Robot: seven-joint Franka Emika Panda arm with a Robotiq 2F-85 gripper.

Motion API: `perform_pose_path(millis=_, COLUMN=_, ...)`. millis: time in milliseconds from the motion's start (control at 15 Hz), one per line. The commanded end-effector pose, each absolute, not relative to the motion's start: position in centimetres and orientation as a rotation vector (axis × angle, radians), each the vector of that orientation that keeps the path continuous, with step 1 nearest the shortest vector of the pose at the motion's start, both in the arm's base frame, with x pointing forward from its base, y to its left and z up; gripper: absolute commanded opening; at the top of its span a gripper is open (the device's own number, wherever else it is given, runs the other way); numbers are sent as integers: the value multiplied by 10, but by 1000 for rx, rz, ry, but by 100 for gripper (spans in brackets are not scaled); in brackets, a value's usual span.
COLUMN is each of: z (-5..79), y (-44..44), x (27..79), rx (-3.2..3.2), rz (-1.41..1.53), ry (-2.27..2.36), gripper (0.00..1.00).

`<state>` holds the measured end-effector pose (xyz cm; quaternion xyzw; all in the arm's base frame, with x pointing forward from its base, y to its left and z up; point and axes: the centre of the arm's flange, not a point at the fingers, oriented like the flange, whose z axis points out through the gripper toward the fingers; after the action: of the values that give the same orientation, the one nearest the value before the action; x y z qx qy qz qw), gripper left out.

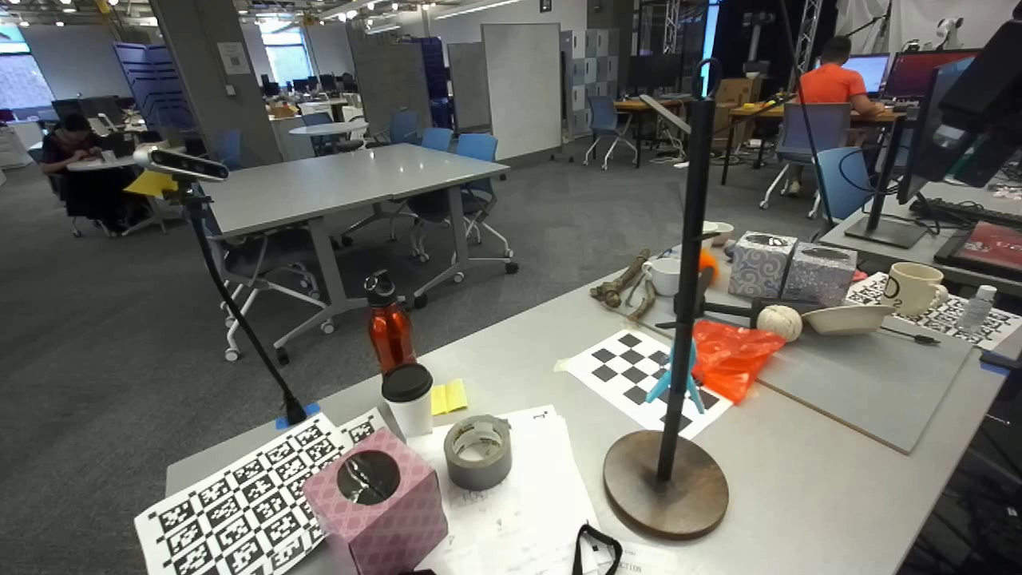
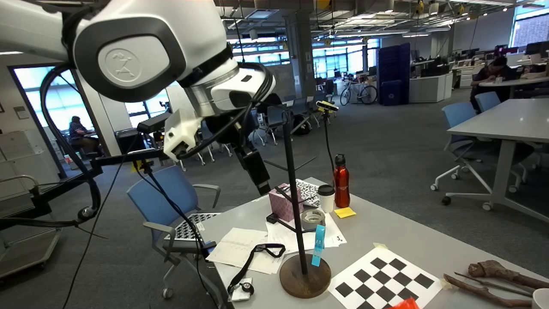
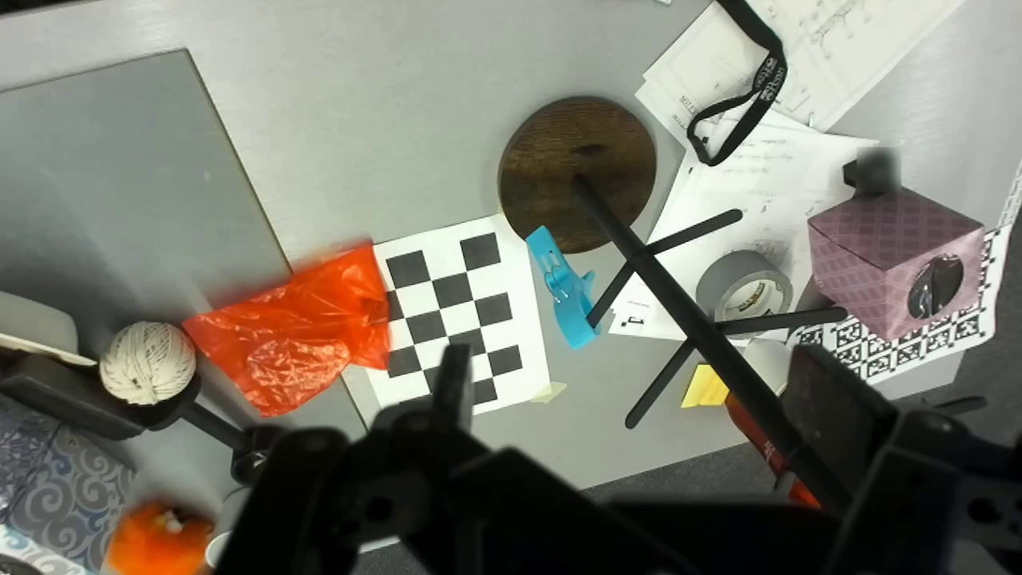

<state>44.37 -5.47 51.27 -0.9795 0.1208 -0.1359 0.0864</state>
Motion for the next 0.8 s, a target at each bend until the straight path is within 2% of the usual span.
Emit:
perform_pose_path(millis=0, z=513, y=-55, x=444, rx=-2919, rz=-405, ry=360, gripper=100)
perform_pose_path(millis=733, z=497, y=-62, x=441, rx=-2944, rz=-332, ry=361, gripper=100)
